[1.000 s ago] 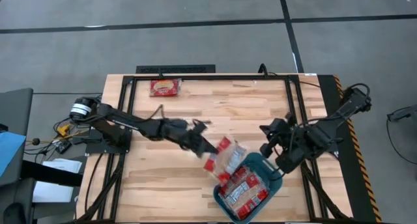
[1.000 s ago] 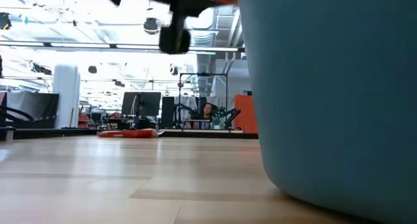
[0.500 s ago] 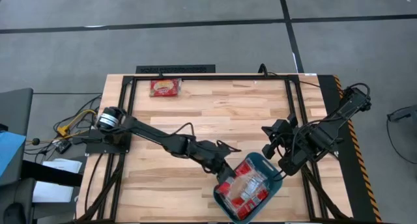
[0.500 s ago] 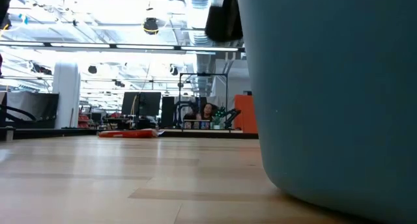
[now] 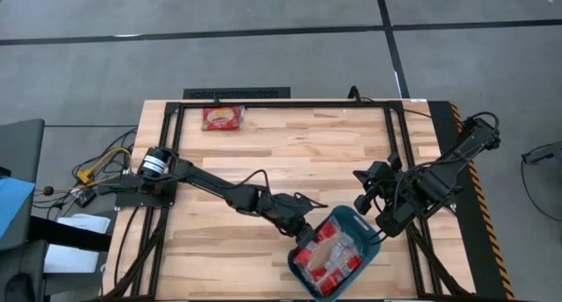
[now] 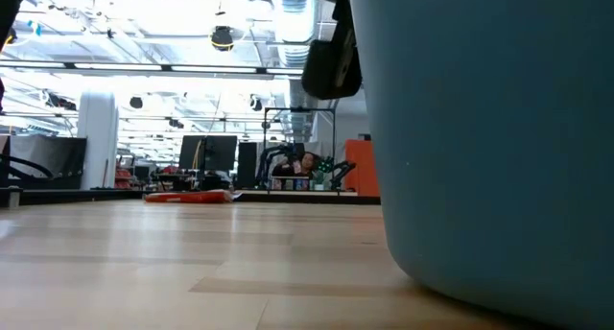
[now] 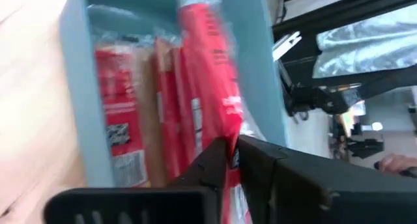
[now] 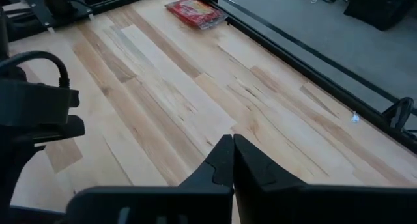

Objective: Sort popcorn bags into baskets
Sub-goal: Put the popcorn bag into the blue container

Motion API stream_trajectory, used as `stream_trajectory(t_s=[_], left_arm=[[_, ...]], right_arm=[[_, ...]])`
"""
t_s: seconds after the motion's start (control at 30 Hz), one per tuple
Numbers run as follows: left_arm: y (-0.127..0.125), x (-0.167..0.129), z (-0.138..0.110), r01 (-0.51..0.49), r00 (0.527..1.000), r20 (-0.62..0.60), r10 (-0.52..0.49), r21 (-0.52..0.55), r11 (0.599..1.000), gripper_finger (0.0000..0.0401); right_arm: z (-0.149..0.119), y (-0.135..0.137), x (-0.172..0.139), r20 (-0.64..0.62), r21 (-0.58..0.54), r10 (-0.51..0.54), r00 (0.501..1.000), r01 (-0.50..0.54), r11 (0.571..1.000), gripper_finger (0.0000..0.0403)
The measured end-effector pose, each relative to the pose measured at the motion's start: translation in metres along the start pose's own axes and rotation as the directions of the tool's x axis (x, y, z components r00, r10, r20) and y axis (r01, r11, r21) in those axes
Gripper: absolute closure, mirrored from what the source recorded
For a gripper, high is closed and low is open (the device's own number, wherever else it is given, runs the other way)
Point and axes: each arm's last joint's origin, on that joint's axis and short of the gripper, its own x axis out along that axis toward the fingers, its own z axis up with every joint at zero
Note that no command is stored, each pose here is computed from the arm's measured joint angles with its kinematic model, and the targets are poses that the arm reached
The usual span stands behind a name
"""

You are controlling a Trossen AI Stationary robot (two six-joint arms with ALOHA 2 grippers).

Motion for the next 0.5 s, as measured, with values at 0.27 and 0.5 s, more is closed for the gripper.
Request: stream_trajectory(t_s=[0.27, 0.5], left_arm=[[-0.005, 0.000, 0.001, 0.046, 0.999, 0.009, -0.046, 0.021, 0.999, 0.0291], [-0.011, -0.001, 0.002, 0.117, 0.993, 0.003, -0.117, 0.032, 0.993, 0.0236]], right_arm=[[0.000, 0.000, 0.000, 0.000, 0.001, 0.000, 1.000, 0.000, 1.000, 0.0368], [0.000, 0.000, 0.000, 0.000, 0.001, 0.000, 1.000, 0.000, 1.000, 0.0364]])
